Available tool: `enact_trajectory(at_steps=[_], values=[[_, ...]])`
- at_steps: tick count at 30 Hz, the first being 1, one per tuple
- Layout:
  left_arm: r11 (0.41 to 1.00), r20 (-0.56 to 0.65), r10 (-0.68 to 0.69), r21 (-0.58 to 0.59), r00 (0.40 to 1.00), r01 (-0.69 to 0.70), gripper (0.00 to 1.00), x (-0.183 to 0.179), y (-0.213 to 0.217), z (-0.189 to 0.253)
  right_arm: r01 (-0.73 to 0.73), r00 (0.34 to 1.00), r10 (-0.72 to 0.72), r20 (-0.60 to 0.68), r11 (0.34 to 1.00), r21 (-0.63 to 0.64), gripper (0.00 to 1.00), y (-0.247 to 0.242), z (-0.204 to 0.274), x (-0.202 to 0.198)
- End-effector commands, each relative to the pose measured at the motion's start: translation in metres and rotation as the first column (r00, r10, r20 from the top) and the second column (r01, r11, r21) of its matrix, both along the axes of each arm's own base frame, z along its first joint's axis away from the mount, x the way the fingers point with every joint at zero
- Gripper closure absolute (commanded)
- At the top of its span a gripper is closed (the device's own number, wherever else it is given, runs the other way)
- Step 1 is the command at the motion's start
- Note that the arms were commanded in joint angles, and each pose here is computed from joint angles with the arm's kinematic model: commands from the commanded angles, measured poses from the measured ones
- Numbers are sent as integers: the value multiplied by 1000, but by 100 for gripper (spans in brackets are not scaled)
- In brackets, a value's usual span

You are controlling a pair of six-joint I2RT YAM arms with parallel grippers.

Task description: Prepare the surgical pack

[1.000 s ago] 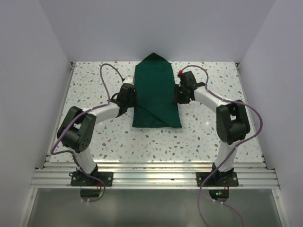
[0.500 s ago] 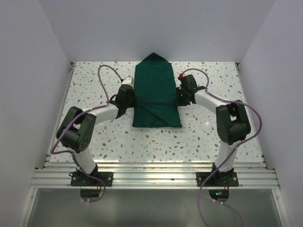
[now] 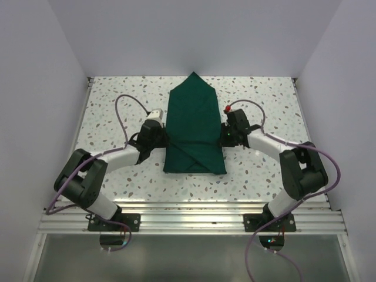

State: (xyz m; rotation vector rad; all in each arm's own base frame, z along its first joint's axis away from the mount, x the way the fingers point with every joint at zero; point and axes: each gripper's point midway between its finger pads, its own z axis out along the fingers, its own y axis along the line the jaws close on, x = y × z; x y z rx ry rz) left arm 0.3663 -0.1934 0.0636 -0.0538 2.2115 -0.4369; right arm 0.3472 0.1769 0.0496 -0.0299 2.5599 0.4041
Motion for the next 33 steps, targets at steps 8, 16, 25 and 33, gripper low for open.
enact_trajectory(at_steps=[8, 16, 25, 33], values=[[999, -103, -8, 36, 995, 12, 100, -74, 13, -32, 47, 997, -48, -56, 998, -29, 77, -28, -2, -82], [999, -87, 6, 43, 996, -2, 56, -81, 22, -22, 68, 998, -67, 10, 997, -25, 58, -35, 36, -82], [996, -35, 61, 72, 998, -58, 13, -79, 42, 8, 42, 994, -48, 102, 997, 57, 57, -15, 81, -28], [992, 59, 130, -17, 990, -129, 2, -16, 58, 69, 40, 984, -70, 163, 982, 182, 57, -11, 115, 65]])
